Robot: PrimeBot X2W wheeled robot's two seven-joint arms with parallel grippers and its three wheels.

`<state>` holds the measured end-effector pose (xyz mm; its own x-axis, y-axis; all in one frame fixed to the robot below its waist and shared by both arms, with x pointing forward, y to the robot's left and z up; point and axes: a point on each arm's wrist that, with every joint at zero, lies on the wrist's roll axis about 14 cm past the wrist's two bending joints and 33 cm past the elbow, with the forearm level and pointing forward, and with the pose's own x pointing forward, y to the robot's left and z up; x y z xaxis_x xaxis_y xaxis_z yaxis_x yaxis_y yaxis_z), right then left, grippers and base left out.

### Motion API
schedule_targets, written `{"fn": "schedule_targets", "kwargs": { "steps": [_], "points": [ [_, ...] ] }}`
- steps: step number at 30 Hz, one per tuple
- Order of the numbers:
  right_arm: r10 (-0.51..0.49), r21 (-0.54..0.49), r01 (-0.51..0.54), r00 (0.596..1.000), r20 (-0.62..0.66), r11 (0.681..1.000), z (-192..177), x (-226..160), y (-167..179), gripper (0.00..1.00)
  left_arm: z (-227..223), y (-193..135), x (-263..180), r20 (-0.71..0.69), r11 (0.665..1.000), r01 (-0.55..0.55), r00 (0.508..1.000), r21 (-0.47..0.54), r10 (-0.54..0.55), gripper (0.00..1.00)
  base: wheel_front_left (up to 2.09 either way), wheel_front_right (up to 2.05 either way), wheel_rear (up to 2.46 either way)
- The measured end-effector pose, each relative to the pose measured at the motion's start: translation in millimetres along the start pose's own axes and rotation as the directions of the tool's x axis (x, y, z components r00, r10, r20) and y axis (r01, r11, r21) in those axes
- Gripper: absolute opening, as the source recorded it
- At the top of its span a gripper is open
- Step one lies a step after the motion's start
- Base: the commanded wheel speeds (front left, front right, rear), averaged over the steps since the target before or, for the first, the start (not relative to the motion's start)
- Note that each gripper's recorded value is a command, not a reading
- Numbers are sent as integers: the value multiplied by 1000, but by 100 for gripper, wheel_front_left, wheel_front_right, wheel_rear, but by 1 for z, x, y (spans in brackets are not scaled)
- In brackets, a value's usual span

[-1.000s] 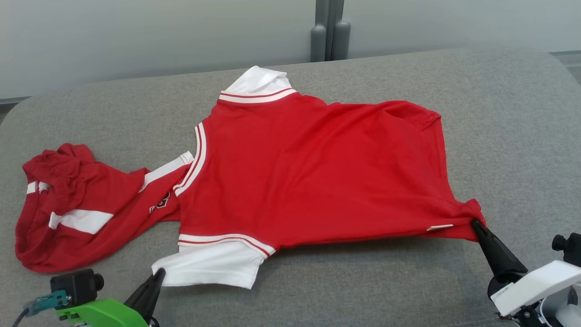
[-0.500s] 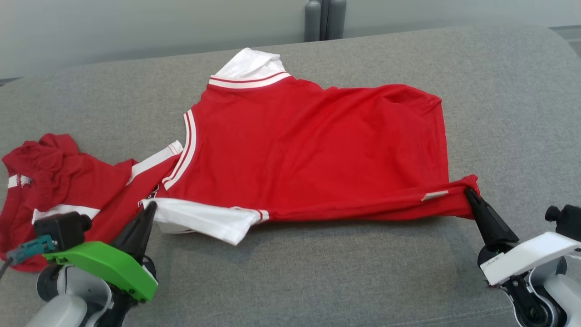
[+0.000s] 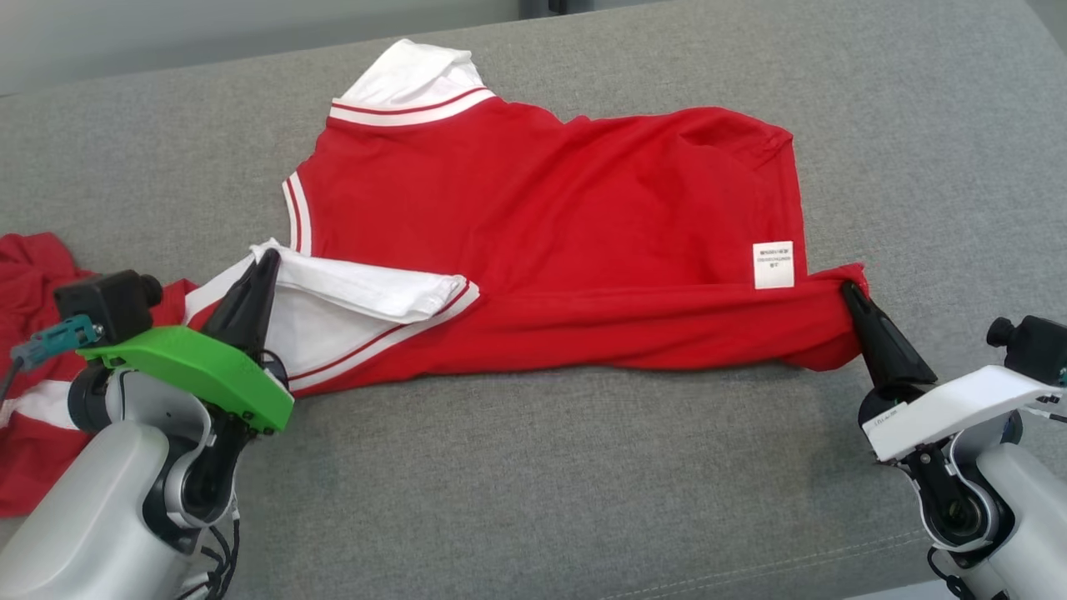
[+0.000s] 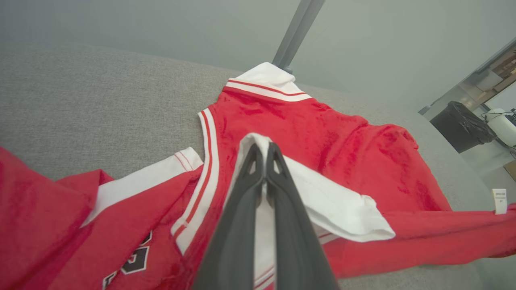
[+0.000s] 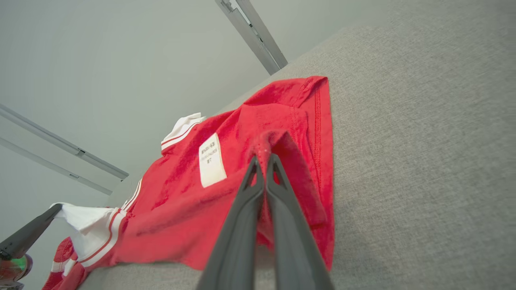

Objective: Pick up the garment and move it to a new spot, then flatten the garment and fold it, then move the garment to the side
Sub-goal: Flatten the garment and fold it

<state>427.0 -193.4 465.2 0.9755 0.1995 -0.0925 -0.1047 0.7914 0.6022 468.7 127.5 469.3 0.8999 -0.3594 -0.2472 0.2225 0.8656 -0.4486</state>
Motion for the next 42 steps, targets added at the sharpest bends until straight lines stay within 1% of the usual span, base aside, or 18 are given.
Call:
{"fn": "schedule_targets", "kwargs": {
  "steps": [7, 12, 18, 26, 27, 28, 29, 30, 31, 32, 33, 39, 42],
  "points": [
    [-13, 16, 13, 1000, 21, 1000, 1, 11, -3, 0, -6, 12, 29, -12, 999, -28, 1000, 25, 28, 0, 0, 0, 0],
    [-17, -2, 18, 1000, 13, 1000, -1, 19, -7, 0, -20, 23, 46, -59, 997, -55, 997, 55, 58, 0, 0, 0, 0],
    [-20, -2, 20, 1000, 18, 1000, -2, 26, -7, 0, -30, 22, 60, -92, 998, -40, 995, 39, 43, 0, 0, 0, 0],
    [-29, -9, 29, 999, 19, 1000, -3, 28, -9, 0, -35, 30, 73, -105, 997, -57, 993, 44, 62, 0, 0, 0, 0],
    [-29, -7, 29, 999, 21, 1000, -4, 29, -9, 0, -36, 31, 74, -106, 997, -60, 992, 42, 64, 7, 0, 0, 0],
    [-29, -6, 29, 999, 21, 1000, -4, 29, -8, 0, -38, 31, 74, -110, 997, -62, 992, 40, 66, 31, 0, 0, 0],
    [-29, -8, 29, 999, 23, 1000, -3, 29, -8, 0, -38, 31, 75, -110, 997, -63, 992, 39, 67, 52, 0, 0, 0],
    [-30, -12, 30, 999, 23, 999, -3, 29, -9, 0, -38, 32, 76, -109, 997, -65, 992, 37, 69, 52, 0, 0, 0],
    [-32, -12, 33, 999, 23, 999, -3, 29, -9, 21, -37, 33, 76, -108, 997, -69, 992, 36, 72, 91, 0, 0, 0],
    [-34, -12, 34, 999, 25, 999, -3, 29, -9, 50, -38, 34, 76, -110, 997, -71, 991, 35, 74, 100, 0, 0, 0],
    [-35, -12, 35, 999, 26, 999, -3, 29, -9, 100, -39, 34, 75, -114, 997, -73, 991, 32, 76, 100, 0, 0, 0],
    [-41, -12, 41, 998, 40, 999, 1, 25, -8, 100, -42, 30, 71, -129, 998, -64, 989, 30, 67, 100, 0, 0, 0],
    [-54, -36, 55, 998, 28, 998, -1, 19, -13, 100, -41, 31, 66, -140, 996, -58, 988, 74, 68, 100, 0, 0, 0]
  ]
}}
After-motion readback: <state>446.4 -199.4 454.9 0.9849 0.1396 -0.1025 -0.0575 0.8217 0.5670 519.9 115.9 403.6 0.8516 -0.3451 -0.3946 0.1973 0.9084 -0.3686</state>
